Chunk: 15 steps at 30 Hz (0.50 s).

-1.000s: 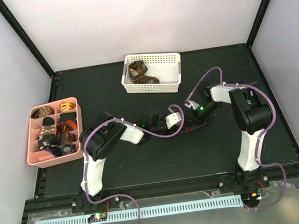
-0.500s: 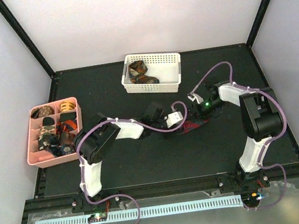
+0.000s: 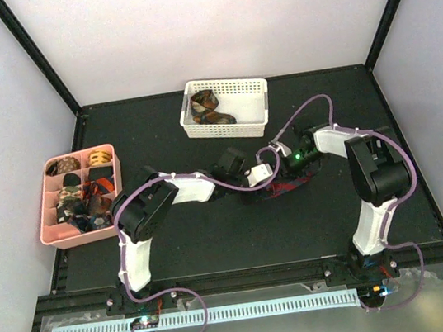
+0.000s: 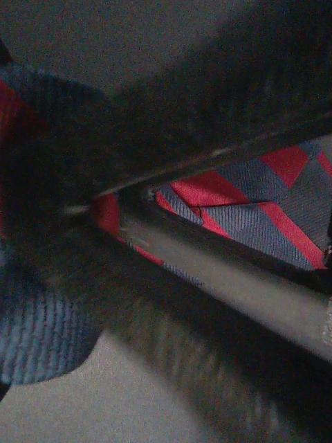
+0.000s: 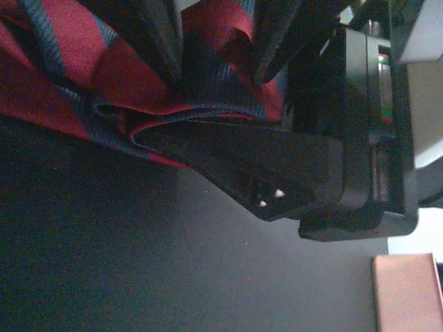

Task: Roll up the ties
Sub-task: Roll the tie at the center of the board.

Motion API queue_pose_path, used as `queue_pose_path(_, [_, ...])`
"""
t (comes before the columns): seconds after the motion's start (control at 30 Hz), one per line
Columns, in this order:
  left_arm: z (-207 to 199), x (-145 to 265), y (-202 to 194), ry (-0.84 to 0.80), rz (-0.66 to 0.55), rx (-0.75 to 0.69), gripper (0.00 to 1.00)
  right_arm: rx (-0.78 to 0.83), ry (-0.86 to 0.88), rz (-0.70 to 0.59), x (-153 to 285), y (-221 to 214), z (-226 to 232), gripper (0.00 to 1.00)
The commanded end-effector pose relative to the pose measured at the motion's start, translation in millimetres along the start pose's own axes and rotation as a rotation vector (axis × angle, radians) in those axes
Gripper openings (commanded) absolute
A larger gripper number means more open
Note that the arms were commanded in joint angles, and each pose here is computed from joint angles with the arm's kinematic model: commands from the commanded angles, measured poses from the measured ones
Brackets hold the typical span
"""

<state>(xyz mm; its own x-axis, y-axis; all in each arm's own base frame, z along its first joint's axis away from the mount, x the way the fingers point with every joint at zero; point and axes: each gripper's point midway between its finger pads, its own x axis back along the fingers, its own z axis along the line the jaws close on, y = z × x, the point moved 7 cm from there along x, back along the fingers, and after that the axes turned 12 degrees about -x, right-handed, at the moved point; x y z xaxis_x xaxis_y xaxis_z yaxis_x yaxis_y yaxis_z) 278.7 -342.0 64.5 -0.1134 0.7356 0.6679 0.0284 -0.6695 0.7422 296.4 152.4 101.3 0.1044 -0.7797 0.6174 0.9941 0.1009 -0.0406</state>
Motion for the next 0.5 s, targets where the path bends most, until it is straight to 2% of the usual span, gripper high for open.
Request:
queue_pose_path(0.0, [-21.3, -11.9, -73.1, -0.057, 0.305, 0.133, 0.45, 0.01, -0.028, 0.032, -12.1, 1.4, -5.3, 0.14])
queue_pose_path(0.07, [-21.4, -11.5, -73.0, -0.057, 0.304, 0.13, 0.46, 0.022, -0.079, 0.032, -11.2, 0.8, -10.5, 0.02])
queue_pose_path(0.2, [-16.9, -9.4, -68.1, -0.042, 0.278, 0.126, 0.52, 0.042, -0.154, 0.044, -8.1, -3.9, -17.7, 0.02])
queue_pose_path(0.27, [-11.4, -7.3, -61.1, -0.029, 0.245, 0.125, 0.59, 0.04, -0.195, 0.05, -7.5, -8.1, -22.7, 0.02])
queue_pose_path(0.37, [-3.4, -2.5, -42.5, -0.017, 0.159, 0.115, 0.69, 0.041, -0.252, 0.048, -6.1, -14.7, -30.7, 0.02])
queue_pose_path(0.47, [3.2, 4.0, -21.7, 0.013, 0.065, 0.089, 0.75, 0.048, -0.31, 0.036, -2.7, -19.0, -36.9, 0.02])
